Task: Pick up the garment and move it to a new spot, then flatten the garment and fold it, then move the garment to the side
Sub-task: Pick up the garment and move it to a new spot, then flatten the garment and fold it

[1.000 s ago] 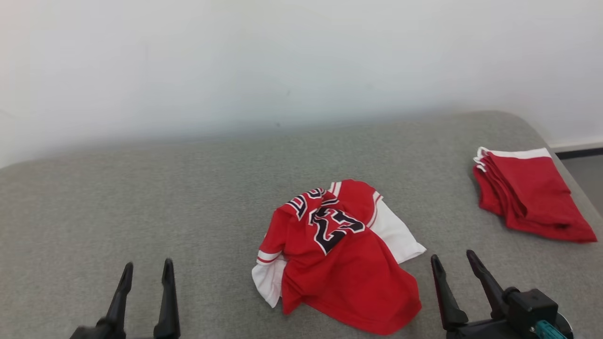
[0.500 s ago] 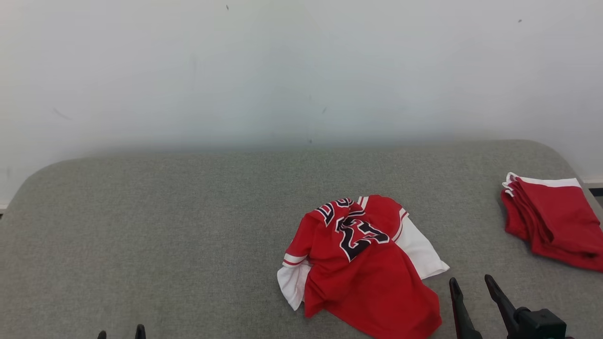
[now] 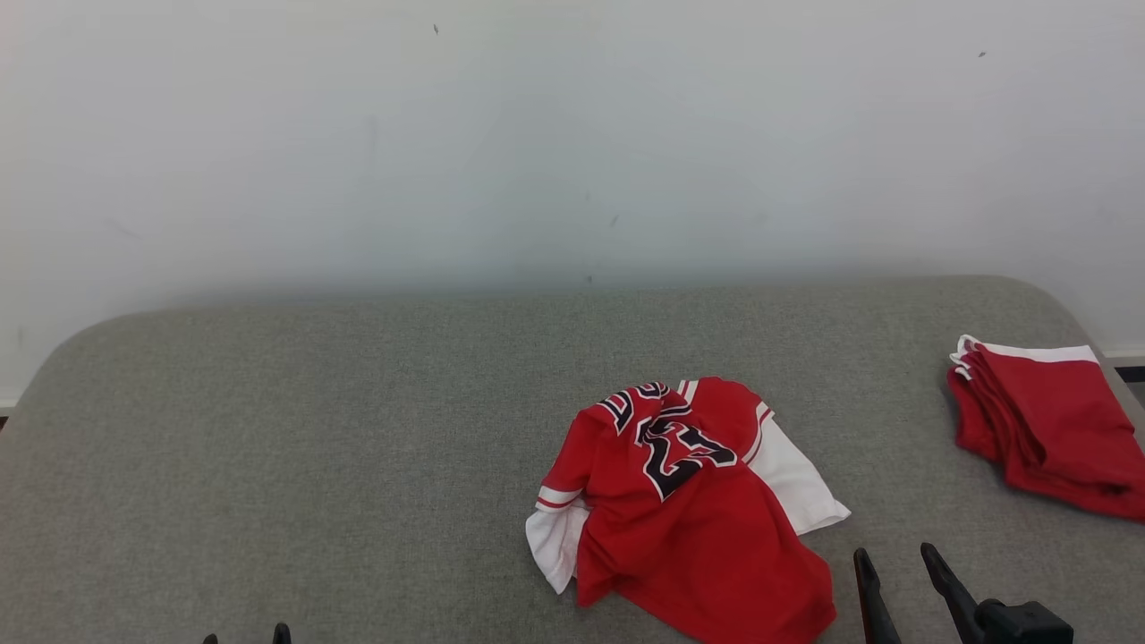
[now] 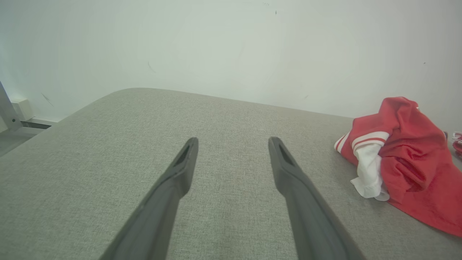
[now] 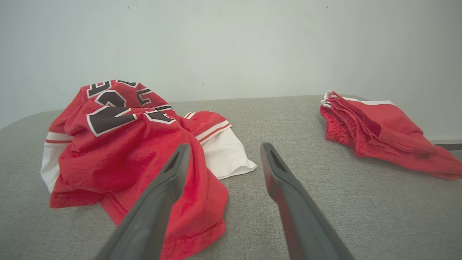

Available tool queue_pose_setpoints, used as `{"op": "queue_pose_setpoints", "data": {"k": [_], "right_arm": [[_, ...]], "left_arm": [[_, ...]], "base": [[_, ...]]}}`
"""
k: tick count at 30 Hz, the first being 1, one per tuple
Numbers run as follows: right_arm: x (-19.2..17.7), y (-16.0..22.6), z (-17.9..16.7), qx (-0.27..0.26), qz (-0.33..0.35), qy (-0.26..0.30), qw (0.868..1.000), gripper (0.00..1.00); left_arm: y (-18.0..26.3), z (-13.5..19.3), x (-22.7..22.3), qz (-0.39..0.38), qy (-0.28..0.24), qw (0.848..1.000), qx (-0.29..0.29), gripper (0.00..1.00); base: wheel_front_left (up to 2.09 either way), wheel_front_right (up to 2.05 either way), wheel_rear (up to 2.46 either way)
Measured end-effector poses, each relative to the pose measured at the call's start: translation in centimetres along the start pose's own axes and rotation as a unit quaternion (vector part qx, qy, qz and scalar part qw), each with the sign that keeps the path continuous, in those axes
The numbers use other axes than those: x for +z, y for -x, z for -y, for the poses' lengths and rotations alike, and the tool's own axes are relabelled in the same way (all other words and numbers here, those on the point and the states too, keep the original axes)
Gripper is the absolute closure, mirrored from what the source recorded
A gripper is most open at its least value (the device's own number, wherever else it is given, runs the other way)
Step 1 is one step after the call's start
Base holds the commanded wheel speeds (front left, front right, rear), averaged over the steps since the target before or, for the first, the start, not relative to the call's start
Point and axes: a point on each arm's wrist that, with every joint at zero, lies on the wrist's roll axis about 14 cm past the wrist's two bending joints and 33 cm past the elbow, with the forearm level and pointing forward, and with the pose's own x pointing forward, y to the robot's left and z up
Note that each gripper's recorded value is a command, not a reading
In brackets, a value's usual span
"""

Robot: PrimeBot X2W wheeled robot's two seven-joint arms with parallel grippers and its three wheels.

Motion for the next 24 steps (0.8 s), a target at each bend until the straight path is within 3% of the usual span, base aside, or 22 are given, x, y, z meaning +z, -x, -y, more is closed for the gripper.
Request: {"op": "queue_pose_setpoints", "data": {"k": [24], "right_arm": [[-0.2,0.0,-0.6,0.007,-0.004,0.000,1.000,0.00]], "left_arm": [[-0.4,1.8,-1.5,-0.024,0.008,0.999,-0.026,0.00]], "base": [[0.00,0.00,0.00]]}}
